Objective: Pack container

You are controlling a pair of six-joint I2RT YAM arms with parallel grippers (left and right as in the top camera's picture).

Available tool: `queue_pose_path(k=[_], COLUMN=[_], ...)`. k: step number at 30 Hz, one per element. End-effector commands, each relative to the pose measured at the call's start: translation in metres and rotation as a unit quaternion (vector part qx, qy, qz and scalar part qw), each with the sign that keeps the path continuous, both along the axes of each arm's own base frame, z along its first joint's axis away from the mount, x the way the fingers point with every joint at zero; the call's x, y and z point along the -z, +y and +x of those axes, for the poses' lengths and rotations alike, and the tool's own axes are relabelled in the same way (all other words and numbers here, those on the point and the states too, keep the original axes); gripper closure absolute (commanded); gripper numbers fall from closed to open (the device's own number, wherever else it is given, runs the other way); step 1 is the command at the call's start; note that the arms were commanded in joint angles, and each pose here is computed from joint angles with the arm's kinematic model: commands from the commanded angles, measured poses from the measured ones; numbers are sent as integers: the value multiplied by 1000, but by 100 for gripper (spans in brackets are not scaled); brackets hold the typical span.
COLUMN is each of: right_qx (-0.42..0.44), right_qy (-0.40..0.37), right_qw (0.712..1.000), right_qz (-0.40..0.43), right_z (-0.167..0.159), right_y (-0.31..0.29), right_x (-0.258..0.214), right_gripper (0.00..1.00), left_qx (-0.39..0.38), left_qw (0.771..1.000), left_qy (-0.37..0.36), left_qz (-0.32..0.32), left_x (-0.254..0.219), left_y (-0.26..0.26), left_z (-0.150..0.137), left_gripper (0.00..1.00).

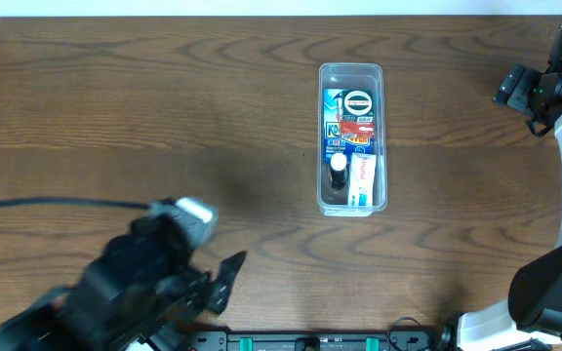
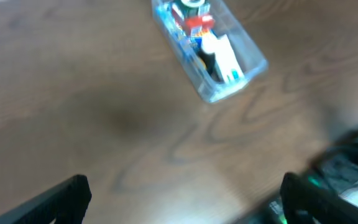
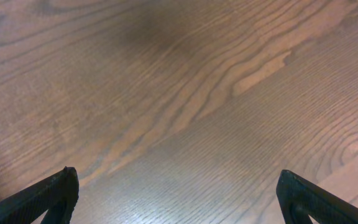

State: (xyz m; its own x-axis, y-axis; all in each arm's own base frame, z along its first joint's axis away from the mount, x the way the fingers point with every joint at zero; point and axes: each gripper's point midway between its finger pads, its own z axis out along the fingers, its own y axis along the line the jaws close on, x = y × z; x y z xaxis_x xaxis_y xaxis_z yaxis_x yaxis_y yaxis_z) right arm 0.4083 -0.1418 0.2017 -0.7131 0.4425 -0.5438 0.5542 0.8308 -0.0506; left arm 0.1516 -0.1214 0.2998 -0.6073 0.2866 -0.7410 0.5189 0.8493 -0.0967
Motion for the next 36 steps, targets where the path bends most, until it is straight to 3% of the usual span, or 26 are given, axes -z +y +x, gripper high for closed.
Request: queue_pose_path(k=[1, 12, 21, 36], right_qx=[-1, -1, -1, -1], right_qy=[8, 8, 8, 8], right_qw=[1000, 1000, 1000, 1000], right_qz=[-6, -6, -6, -6], right_z=[-1, -1, -1, -1], right_y=[-3, -3, -3, -3], right_x=[4, 4, 4, 4], right_gripper=[1, 1, 1, 1], left_qx=[6, -115, -176, -223], left_qw=[999, 978, 951, 920], left_qy=[-32, -158, -234, -303], left_qz=[35, -78, -104, -112], left_x=[25, 90, 105, 78], left_y=[4, 35, 67, 92], left_z=[16, 70, 70, 68], left_gripper=[2, 2, 2, 2])
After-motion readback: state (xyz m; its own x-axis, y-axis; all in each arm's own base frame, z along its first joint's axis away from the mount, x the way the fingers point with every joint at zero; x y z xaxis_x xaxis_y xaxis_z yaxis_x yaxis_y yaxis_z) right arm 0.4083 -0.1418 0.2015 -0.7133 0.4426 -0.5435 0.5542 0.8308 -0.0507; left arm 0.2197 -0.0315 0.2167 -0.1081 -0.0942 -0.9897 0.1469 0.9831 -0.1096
